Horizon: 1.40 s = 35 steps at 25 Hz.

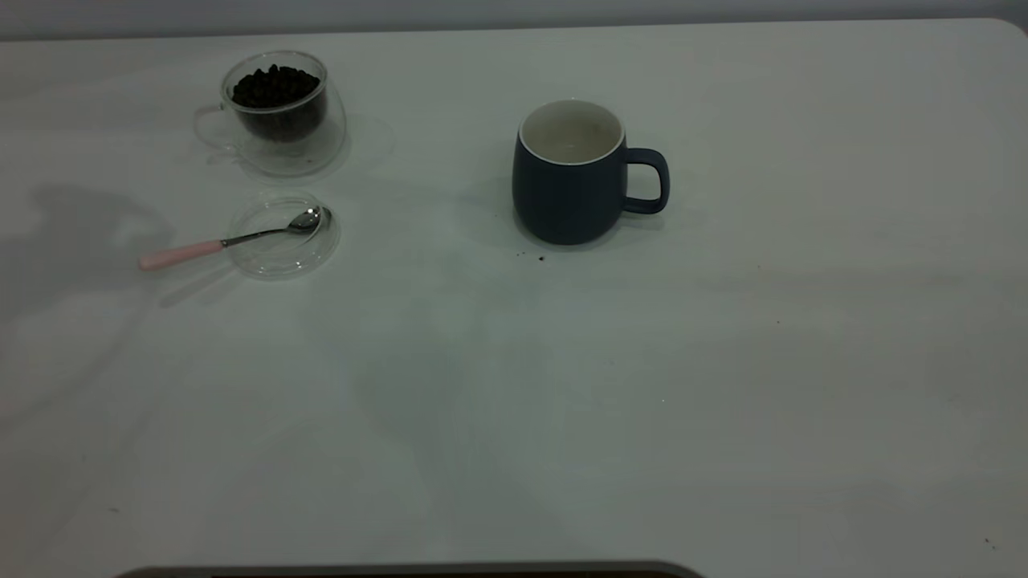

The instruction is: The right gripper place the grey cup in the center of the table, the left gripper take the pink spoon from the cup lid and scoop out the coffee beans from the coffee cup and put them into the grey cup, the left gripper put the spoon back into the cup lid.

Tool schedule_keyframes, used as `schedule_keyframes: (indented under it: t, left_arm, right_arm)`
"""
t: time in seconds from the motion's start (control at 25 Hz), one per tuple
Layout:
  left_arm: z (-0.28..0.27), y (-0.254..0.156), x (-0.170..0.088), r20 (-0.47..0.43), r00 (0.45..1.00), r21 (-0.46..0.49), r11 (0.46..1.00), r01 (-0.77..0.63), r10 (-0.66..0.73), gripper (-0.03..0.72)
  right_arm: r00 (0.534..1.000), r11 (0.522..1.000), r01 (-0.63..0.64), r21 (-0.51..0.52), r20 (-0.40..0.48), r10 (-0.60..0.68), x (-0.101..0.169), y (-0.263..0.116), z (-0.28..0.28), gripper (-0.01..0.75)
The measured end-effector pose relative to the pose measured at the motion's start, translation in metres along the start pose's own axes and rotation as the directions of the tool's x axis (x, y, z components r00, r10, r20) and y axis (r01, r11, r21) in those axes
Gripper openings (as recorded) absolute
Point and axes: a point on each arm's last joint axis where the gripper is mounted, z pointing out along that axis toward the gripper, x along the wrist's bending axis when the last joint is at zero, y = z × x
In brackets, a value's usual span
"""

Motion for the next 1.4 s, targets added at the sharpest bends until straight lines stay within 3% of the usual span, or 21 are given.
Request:
schedule_keyframes:
  t: [0.36,0.72,1.0,1.2,1.4]
  left_arm:
    - [-0.076,-0.009,-0.080,-0.133,0.990,0.102,0.995,-0.022,0.036,0.587]
    - [-0.115,-0.042,-0.099,-0.162,0.982,0.297,0.944,0.143,-0.098,0.587]
    - [-0.128,-0.061,-0.106,-0.191,0.961,0.257,0.935,0.245,-0.199,0.587]
    - [-0.152,-0.114,-0.120,-0.180,0.972,0.207,0.959,0.191,-0.154,0.587]
    - [-0.176,-0.173,-0.133,-0.173,0.983,0.091,0.993,0.073,-0.056,0.587]
  right_arm:
    - [1.000,1.000,0.000,0.000,0.000,0.000,0.000,0.000,0.000,0.591]
    - [1.000,1.000,0.000,0.000,0.000,0.000,0.000,0.000,0.000,0.591]
    - [1.000,1.000,0.000,0.000,0.000,0.000,0.000,0.000,0.000,0.591]
    - [1.000,1.000,0.000,0.000,0.000,0.000,0.000,0.000,0.000,0.591]
    - [1.000,1.000,0.000,0.000,0.000,0.000,0.000,0.000,0.000,0.591]
